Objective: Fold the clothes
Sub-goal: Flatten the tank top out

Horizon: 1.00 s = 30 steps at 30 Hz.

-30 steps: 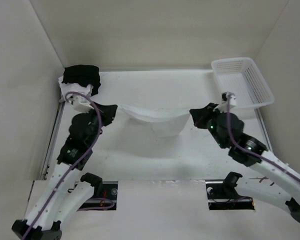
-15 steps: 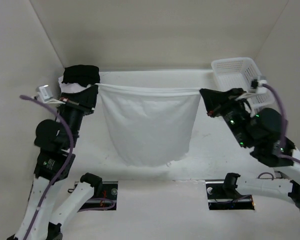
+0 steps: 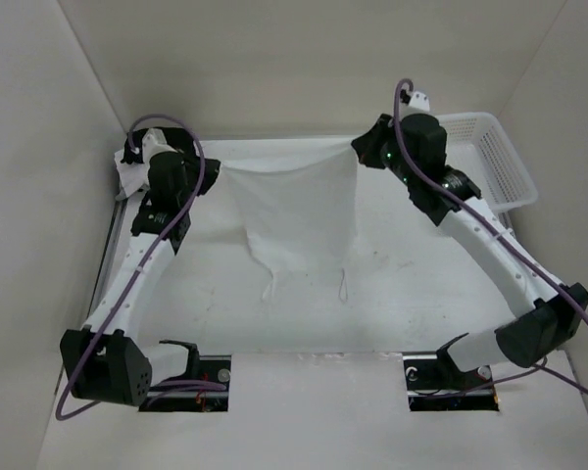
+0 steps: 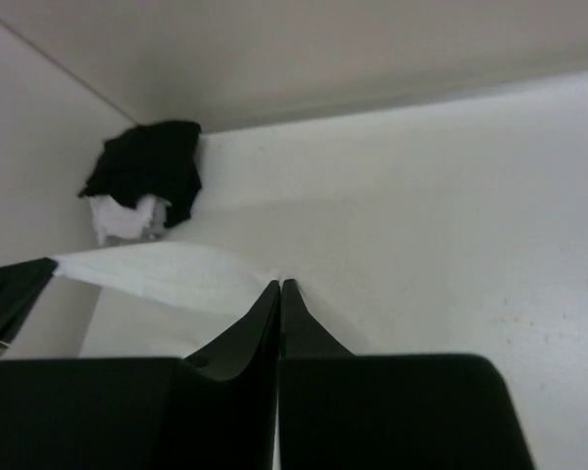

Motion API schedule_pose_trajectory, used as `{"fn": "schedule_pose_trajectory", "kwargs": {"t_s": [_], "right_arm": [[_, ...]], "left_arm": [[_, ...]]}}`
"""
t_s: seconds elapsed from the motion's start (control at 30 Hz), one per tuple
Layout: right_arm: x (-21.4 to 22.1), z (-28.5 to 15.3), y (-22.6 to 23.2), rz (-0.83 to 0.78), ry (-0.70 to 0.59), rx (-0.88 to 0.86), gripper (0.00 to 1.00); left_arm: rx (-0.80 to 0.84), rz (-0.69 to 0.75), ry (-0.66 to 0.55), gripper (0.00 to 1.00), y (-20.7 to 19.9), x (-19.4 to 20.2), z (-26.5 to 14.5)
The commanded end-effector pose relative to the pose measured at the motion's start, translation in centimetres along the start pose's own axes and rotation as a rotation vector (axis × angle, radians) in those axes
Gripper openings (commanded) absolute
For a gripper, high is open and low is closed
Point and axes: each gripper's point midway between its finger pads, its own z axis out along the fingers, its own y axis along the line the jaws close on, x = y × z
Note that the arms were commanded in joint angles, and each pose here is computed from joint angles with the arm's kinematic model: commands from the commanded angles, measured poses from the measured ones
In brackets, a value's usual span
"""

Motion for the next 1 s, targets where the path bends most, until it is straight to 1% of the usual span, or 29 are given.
{"fn": "schedule_pose_trajectory", "kwargs": {"t_s": [0.0,0.1,0.17,0.23,0.3,0.43,0.57,0.67,0.73,0.83,0.93,0.97], "right_arm": [[-11.5,-5.1,6.0,0.036,-0.254,-0.199,0.00],[-14.3,-7.1,6.8,0.024,-0.305,-0.228,0.01],[-14.5,-8.2,6.9,0.020,-0.307,-0.245,0.01],[-12.9,-7.9,6.1,0.018,-0.277,-0.237,0.01],[-10.1,-6.7,4.4,0.024,-0.227,-0.203,0.01],[-2.2,-4.5,0.7,0.048,-0.099,-0.156,0.01],[6.9,-3.1,-3.6,0.097,0.030,-0.086,0.02],[14.3,-3.1,-6.6,0.136,0.138,-0.038,0.01],[19.2,-4.1,-8.0,0.151,0.216,-0.014,0.01],[24.8,-6.7,-9.5,0.152,0.309,0.020,0.01],[29.0,-10.5,-9.6,0.172,0.406,0.026,0.00],[30.0,-11.8,-9.0,0.192,0.436,0.012,0.00]], "left_arm": [[0.353,-0.055,-0.208,0.00,-11.9,-9.0,-4.0],[0.390,-0.018,-0.242,0.00,-13.8,-10.7,-5.0],[0.391,-0.005,-0.257,0.00,-13.5,-10.9,-5.4],[0.374,-0.006,-0.253,0.00,-12.2,-10.1,-5.4],[0.356,-0.006,-0.224,0.00,-10.4,-8.1,-4.7],[0.289,-0.016,-0.152,0.00,-4.7,-3.0,-3.6],[0.184,-0.023,-0.073,0.00,3.1,2.9,-3.3],[0.098,-0.022,0.029,0.00,8.9,8.4,-3.8],[0.049,-0.023,0.106,0.00,12.5,11.8,-4.9],[-0.006,-0.036,0.206,0.00,16.8,15.6,-7.4],[-0.037,-0.057,0.314,0.00,18.6,18.3,-10.2],[-0.027,-0.080,0.337,0.00,18.1,18.6,-11.0]]}}
